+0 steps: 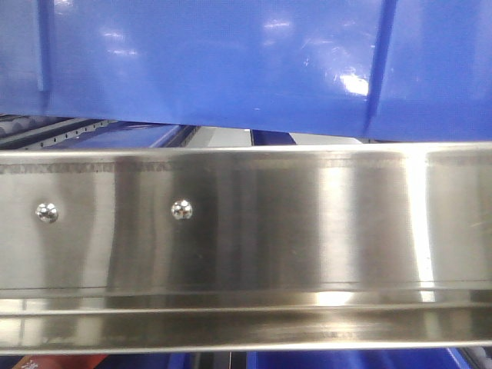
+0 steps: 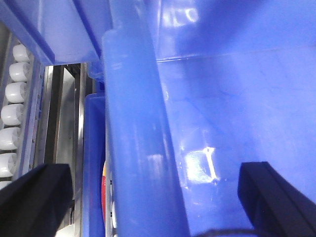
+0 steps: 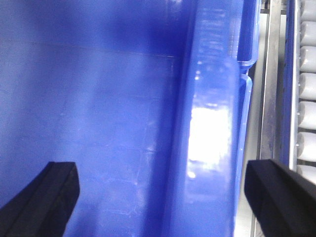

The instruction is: Move blue bin to conveyor side

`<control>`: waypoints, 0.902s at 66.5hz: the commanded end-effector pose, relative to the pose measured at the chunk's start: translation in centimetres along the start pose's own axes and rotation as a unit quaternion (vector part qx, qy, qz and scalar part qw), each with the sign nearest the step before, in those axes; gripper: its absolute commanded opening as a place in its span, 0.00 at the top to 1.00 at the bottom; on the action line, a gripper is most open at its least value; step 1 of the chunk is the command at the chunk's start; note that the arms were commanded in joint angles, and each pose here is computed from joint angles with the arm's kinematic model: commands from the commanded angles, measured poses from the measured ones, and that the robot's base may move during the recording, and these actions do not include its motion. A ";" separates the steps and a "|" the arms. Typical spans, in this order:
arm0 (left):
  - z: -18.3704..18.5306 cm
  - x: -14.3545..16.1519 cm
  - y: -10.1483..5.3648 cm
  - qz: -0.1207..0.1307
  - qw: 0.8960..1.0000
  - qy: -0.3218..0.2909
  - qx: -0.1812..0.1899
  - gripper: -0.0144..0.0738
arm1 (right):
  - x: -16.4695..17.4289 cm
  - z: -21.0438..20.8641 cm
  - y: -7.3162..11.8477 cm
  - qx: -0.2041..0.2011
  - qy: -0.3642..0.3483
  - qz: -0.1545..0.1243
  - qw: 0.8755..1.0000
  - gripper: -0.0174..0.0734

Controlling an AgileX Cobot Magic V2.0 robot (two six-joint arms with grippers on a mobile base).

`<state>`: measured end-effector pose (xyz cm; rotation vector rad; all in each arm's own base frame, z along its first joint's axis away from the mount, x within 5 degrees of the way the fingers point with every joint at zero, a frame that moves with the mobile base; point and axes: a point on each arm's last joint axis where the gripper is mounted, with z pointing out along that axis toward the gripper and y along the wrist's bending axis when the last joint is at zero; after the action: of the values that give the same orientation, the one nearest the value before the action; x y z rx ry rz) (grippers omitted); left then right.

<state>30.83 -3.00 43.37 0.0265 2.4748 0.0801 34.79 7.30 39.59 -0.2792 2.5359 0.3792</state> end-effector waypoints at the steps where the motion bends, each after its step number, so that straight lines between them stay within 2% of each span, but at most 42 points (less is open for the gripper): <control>1: -0.2 -0.1 0.1 0.000 1.000 -0.006 -0.001 0.18 | -0.2 -0.1 0.0 0.003 -0.011 -0.005 1.000 0.18; 48: -0.2 -0.1 0.1 0.000 1.000 -0.006 -0.001 0.18 | -0.2 0.4 -0.1 0.002 0.000 -0.018 1.000 0.18; 60: -0.2 -0.1 0.5 0.007 1.000 -0.009 -0.022 0.18 | -0.6 0.4 -0.2 0.005 -0.024 -0.018 1.000 0.18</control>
<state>30.85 -2.80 43.40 0.0269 2.4711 0.1102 35.26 7.36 39.14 -0.3076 2.5326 0.3688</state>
